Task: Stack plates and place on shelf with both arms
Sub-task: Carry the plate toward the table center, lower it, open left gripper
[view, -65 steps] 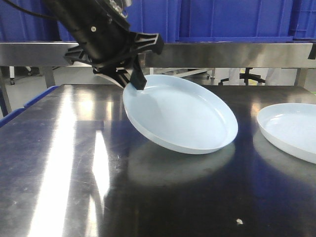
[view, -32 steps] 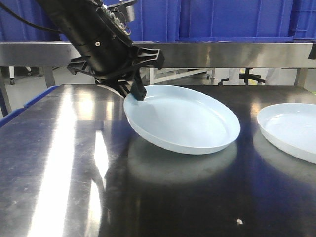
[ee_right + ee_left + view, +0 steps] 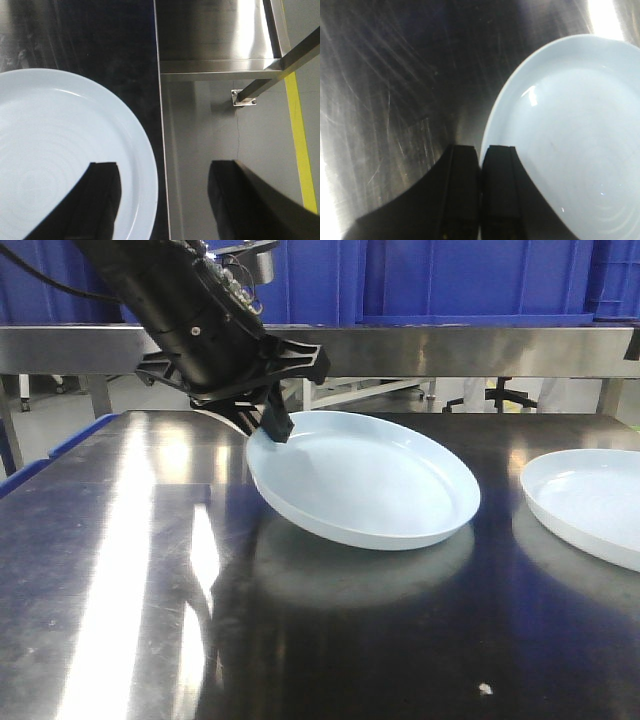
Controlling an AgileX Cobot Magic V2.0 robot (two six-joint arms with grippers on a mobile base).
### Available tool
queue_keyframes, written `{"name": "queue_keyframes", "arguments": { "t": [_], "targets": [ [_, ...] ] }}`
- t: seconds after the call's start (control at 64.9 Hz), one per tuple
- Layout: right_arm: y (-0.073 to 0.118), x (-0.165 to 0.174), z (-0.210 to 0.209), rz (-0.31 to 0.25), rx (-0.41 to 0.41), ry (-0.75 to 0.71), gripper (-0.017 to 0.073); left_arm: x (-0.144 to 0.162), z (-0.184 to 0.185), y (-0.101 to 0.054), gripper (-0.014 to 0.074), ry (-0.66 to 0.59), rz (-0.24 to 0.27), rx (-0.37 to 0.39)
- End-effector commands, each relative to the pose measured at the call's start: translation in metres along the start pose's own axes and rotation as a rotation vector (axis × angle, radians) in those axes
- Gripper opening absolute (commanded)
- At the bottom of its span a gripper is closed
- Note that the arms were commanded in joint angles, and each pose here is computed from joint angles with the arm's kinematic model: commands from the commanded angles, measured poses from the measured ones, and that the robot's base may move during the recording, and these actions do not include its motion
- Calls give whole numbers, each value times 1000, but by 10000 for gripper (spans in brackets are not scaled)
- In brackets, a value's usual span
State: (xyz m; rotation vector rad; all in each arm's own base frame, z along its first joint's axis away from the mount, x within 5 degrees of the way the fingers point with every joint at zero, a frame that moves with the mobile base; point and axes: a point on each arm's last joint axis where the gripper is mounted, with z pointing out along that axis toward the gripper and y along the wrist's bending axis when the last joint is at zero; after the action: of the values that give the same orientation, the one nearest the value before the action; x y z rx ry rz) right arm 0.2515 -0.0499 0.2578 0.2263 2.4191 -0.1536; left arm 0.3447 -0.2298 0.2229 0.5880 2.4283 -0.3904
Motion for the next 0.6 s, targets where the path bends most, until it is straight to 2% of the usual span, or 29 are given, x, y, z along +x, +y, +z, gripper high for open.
{"name": "queue_keyframes", "arguments": {
  "t": [0.0,0.509,0.586],
  "targets": [
    [-3,-17,-12,-8,5,-106,498,-20,-18,-6,95,-119,3,13],
    [-3,-17,-12,-8,4,-107,498,-16,-8,-5,94,-100,-8,14],
    [-3,-17,-12,-8,4,-107,498,-17,-8,-6,97,-100,-22,20]
  ]
}}
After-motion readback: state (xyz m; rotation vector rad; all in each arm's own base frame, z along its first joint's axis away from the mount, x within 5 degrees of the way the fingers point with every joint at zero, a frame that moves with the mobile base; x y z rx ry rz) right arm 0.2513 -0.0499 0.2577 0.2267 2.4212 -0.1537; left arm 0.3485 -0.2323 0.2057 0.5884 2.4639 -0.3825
